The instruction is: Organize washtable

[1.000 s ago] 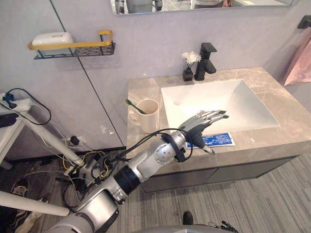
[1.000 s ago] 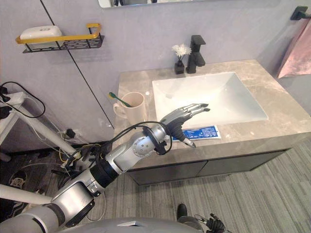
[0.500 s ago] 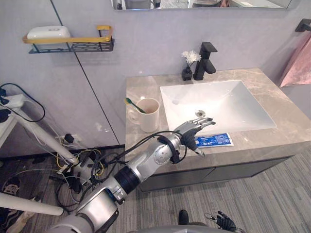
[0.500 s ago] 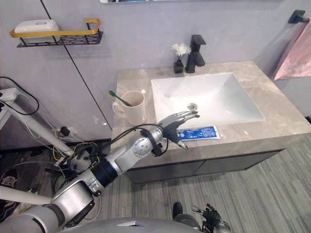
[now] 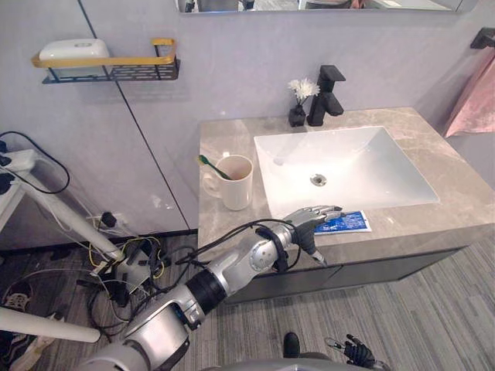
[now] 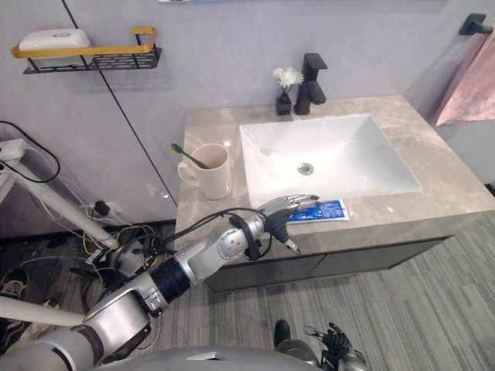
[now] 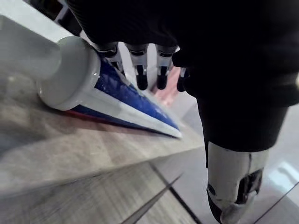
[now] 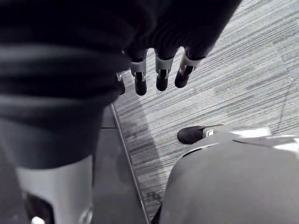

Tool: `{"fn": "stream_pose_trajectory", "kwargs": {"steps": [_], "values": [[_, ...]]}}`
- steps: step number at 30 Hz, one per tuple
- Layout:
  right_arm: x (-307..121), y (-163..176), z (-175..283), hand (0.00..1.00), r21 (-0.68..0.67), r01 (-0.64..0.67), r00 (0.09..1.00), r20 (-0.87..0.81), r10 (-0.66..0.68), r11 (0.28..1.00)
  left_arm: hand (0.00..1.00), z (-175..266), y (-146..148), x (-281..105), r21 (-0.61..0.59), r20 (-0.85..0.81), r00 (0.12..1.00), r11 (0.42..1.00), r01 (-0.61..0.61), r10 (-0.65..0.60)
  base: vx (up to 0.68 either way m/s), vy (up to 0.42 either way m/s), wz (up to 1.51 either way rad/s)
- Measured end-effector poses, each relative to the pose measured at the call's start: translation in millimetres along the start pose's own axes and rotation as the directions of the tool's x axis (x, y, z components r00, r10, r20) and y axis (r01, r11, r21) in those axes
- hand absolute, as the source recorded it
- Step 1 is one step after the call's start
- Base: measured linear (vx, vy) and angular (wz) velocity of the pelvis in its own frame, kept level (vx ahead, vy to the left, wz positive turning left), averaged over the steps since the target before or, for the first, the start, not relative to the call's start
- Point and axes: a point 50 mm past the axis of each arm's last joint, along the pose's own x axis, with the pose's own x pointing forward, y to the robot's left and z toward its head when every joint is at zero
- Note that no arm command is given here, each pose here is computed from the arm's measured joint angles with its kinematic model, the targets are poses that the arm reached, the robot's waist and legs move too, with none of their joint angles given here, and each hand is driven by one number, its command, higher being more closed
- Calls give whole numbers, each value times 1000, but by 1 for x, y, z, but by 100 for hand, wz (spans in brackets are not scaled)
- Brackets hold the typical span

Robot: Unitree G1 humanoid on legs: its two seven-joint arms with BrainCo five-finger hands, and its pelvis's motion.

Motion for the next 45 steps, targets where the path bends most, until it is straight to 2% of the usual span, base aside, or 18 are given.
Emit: {"fn": "stream_pose_trajectory", "kwargs": {"steps": [14, 15, 30, 37, 45], "values": [[0, 0, 0, 0, -1, 1, 1000, 0, -1, 1000, 0, 0, -2, 3, -15, -5, 1000, 1000, -15, 15, -2, 1, -1], [0, 0, 0, 0, -1, 1, 1000, 1, -1, 1000, 100, 1, -2, 4, -16, -3, 1000, 1000, -16, 16, 2, 4, -4], [2, 3, 7, 0, 5, -5, 1000, 18, 5, 1000, 100, 3, 0, 14, -9, -4, 999, 999, -44, 44, 0, 0, 0], [2, 4, 9, 0, 5, -5, 1000, 22, 5, 1000, 100, 9, 1, 20, 102, 34, 999, 994, -25, 21, 0, 0, 0], [4, 7, 17, 0, 6, -4, 999, 40, 4, 1000, 100, 11, 1, 25, 157, 46, 998, 987, -37, 30, -5, 1, -2]]}}
